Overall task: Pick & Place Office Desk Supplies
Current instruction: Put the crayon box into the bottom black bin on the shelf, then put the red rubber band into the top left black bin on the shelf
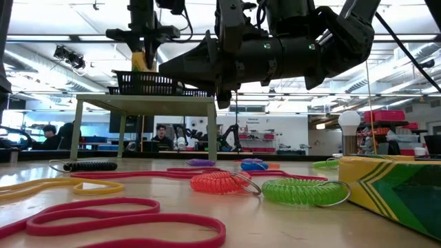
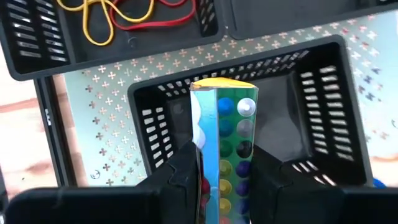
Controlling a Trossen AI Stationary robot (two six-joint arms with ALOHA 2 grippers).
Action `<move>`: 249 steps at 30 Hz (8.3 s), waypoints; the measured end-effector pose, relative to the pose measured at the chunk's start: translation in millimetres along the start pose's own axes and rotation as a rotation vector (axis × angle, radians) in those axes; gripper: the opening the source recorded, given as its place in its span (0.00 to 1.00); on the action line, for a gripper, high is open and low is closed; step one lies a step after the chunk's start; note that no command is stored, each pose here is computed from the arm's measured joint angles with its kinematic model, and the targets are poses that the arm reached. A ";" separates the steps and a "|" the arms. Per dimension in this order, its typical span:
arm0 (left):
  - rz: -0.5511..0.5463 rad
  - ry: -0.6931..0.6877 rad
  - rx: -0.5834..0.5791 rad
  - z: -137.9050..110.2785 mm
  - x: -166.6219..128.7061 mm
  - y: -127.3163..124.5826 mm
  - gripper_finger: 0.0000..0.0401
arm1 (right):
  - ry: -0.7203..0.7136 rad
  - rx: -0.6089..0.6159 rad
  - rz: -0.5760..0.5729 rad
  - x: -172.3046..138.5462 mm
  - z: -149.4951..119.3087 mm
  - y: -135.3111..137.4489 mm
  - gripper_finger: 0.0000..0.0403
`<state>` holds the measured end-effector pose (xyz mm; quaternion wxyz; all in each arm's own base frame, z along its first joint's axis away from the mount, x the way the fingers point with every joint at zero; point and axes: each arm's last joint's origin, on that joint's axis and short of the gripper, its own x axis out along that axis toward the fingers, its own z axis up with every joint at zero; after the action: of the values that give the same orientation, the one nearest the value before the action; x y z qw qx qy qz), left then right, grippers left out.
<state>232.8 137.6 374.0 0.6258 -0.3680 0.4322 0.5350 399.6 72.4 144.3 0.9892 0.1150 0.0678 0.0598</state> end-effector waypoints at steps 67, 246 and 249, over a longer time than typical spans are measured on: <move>-0.080 -0.244 0.366 1.6 -74.5 11.5 0.66 | 0.000 -0.016 0.000 0.0 0.1 -0.1 0.03; -0.326 -1.181 0.505 -86.4 -40.1 34.6 0.02 | 0.235 -0.296 -0.639 -65.7 26.2 56.7 0.03; -0.218 -1.172 0.463 -60.8 -47.8 52.9 0.02 | 0.240 -0.299 -0.633 -66.0 25.6 57.7 0.04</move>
<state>169.0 73.0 397.1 0.8724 0.0884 0.0826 0.4736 332.5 113.7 190.5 0.9496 -0.0653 0.2059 -0.2269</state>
